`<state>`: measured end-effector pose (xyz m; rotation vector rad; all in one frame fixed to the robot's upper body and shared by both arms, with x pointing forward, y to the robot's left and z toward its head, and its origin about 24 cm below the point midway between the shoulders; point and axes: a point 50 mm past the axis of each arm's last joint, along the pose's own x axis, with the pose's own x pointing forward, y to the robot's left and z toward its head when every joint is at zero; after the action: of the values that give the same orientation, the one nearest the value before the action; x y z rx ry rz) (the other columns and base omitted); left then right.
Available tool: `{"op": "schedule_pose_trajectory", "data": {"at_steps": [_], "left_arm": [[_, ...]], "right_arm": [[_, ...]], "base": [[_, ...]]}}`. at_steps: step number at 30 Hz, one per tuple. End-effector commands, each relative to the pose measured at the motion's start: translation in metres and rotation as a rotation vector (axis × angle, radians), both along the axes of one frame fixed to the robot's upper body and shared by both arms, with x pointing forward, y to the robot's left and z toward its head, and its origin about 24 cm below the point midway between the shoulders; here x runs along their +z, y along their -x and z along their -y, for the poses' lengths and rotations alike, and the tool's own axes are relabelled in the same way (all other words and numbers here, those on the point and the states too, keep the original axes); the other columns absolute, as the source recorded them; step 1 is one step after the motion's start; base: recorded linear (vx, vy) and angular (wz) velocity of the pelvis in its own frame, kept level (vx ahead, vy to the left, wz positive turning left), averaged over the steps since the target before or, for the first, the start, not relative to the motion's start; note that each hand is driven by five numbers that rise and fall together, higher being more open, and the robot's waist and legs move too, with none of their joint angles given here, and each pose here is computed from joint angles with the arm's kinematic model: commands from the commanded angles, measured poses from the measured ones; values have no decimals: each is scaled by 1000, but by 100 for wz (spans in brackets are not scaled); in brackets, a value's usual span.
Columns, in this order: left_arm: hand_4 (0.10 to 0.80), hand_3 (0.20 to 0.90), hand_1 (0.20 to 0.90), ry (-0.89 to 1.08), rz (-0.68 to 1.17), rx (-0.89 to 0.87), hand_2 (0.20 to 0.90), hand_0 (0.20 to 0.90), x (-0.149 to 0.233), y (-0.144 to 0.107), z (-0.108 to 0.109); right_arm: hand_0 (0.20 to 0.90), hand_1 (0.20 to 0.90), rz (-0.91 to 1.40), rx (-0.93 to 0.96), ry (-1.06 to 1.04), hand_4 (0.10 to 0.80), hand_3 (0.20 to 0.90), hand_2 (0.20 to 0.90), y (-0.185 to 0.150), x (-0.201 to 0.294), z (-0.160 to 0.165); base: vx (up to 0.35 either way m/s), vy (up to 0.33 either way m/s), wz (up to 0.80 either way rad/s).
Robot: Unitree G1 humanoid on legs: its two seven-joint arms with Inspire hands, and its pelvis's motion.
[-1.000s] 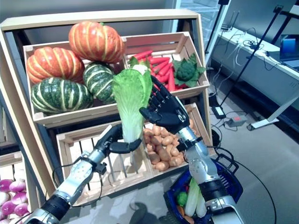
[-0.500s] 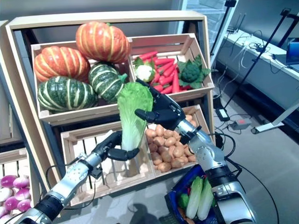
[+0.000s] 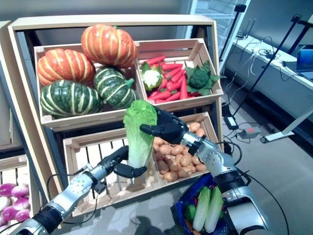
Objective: Put vegetables into the basket
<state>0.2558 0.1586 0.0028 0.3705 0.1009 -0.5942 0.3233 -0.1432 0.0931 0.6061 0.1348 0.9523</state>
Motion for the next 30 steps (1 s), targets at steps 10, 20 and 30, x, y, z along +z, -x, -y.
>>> {"op": "schedule_pose_trajectory", "data": {"at_steps": [10, 20, 30], "left_arm": [[400, 300, 300, 193, 384, -183, 300, 300, 86, -35, 66], [400, 300, 300, 183, 374, -158, 300, 300, 82, -35, 59], [400, 300, 300, 169, 379, -153, 300, 300, 81, -34, 56]], "right_arm": [[900, 900, -53, 300, -259, 800, 900, 900, 14, 14, -88], [300, 300, 99, 295, 88, 400, 300, 300, 7, 14, -81], [300, 300, 154, 237, 194, 400, 300, 300, -1, 17, -66]], "base": [[4, 0, 2], [4, 2, 2], [0, 0, 0]]}}
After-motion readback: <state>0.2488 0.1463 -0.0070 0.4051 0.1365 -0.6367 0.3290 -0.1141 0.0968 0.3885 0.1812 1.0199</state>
